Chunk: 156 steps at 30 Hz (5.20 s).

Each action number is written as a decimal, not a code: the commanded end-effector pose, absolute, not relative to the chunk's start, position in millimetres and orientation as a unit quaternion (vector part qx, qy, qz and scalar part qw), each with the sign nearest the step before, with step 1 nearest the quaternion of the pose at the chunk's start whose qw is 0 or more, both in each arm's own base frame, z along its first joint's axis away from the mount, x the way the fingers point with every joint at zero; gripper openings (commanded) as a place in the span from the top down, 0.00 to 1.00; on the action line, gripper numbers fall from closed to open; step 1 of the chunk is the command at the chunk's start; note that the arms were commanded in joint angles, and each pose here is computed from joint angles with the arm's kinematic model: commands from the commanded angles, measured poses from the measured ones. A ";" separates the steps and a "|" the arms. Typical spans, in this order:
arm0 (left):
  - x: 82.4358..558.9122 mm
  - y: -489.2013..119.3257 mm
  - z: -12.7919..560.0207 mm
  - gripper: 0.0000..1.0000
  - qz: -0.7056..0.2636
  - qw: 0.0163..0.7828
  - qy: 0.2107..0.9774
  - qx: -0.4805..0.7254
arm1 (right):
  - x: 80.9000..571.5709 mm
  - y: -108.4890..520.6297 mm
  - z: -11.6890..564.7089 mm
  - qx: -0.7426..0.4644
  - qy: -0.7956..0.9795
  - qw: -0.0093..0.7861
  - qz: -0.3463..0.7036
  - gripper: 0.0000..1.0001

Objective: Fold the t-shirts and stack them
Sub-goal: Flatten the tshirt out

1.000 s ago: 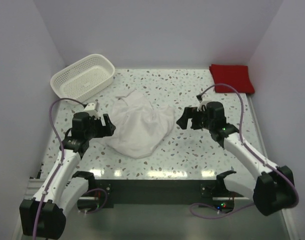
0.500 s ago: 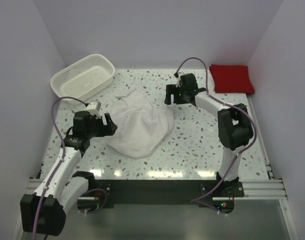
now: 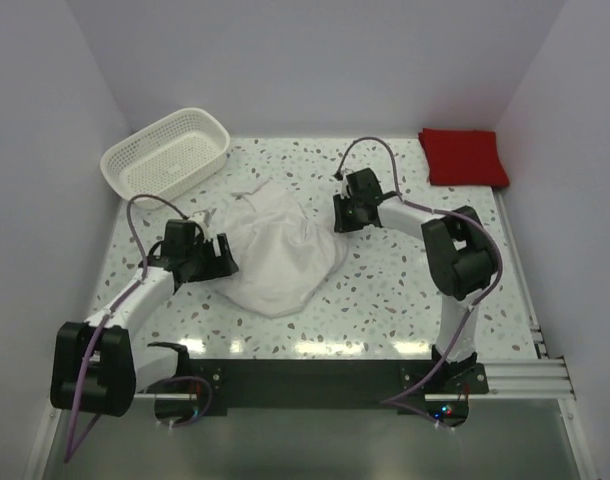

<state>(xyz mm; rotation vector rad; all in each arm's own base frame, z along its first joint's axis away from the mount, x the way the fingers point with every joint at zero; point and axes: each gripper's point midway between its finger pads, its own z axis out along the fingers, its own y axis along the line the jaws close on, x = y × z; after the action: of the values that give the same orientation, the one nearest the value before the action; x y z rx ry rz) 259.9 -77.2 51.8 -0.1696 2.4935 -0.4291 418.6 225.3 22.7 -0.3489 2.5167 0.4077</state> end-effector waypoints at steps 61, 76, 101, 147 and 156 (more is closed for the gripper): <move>253.9 -119.6 39.6 0.22 -0.183 0.294 0.931 -0.115 | 329.0 130.1 87.2 0.001 0.945 0.309 0.110 0.33; 253.5 -126.6 16.1 0.52 -0.180 0.270 0.938 -0.121 | 360.3 120.8 42.3 0.013 0.953 0.292 0.073 0.51; 254.7 19.8 448.9 0.96 0.066 0.641 0.749 -0.155 | 269.4 4.0 388.0 0.108 0.794 0.598 -0.010 1.00; 219.7 -178.5 54.9 0.41 -0.169 0.267 0.945 -0.084 | 271.5 126.8 130.3 -0.019 0.934 0.317 0.163 0.22; 213.6 -198.7 35.1 0.46 -0.135 0.240 0.959 -0.071 | 263.9 134.5 118.4 -0.033 0.933 0.310 0.179 0.22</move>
<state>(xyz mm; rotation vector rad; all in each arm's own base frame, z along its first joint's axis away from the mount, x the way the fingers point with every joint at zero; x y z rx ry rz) 195.0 -181.2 19.3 -0.1446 2.7016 -0.3275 257.4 125.4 106.6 -0.0784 2.5329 0.4095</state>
